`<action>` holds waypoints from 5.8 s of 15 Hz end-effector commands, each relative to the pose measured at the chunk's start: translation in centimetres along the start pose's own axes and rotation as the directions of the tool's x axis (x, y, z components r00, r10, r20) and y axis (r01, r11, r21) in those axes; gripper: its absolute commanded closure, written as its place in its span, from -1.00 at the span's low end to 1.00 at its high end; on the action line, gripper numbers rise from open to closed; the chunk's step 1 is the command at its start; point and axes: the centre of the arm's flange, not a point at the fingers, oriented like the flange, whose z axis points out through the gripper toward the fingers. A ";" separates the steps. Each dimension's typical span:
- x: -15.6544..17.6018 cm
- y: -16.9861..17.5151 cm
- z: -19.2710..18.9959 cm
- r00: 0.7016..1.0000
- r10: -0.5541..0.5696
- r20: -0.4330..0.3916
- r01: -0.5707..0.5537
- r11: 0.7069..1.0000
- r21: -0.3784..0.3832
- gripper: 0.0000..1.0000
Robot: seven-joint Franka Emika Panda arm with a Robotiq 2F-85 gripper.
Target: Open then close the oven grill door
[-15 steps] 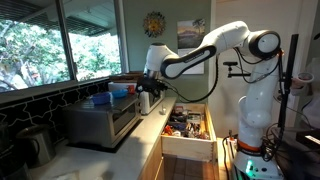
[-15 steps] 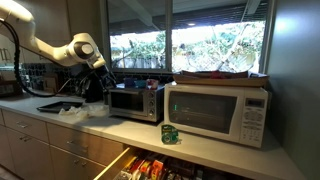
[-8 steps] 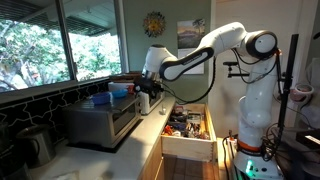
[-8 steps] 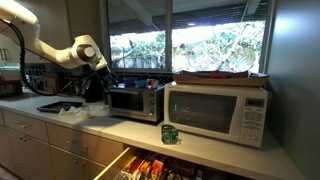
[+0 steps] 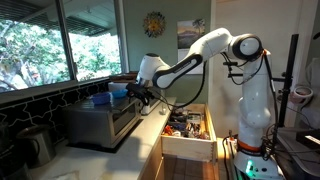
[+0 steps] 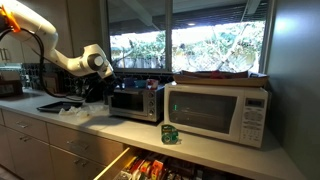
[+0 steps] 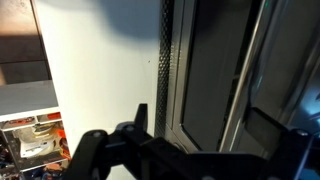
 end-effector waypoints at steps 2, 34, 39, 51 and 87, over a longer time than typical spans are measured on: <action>-0.4 -1.2 1.3 1.000 0.026 0.006 -0.026 1.000 0.011 -1.00; -2.1 1.7 -2.5 1.000 -0.015 0.010 0.014 1.000 0.023 -1.00; -2.5 1.2 -0.1 0.999 -0.034 0.016 0.032 0.994 0.100 -1.00; -3.0 4.3 -0.4 0.999 -0.045 0.027 0.043 0.996 0.084 -1.00; 3.0 12.3 -10.8 0.968 -0.092 0.235 0.175 0.915 -0.364 -1.00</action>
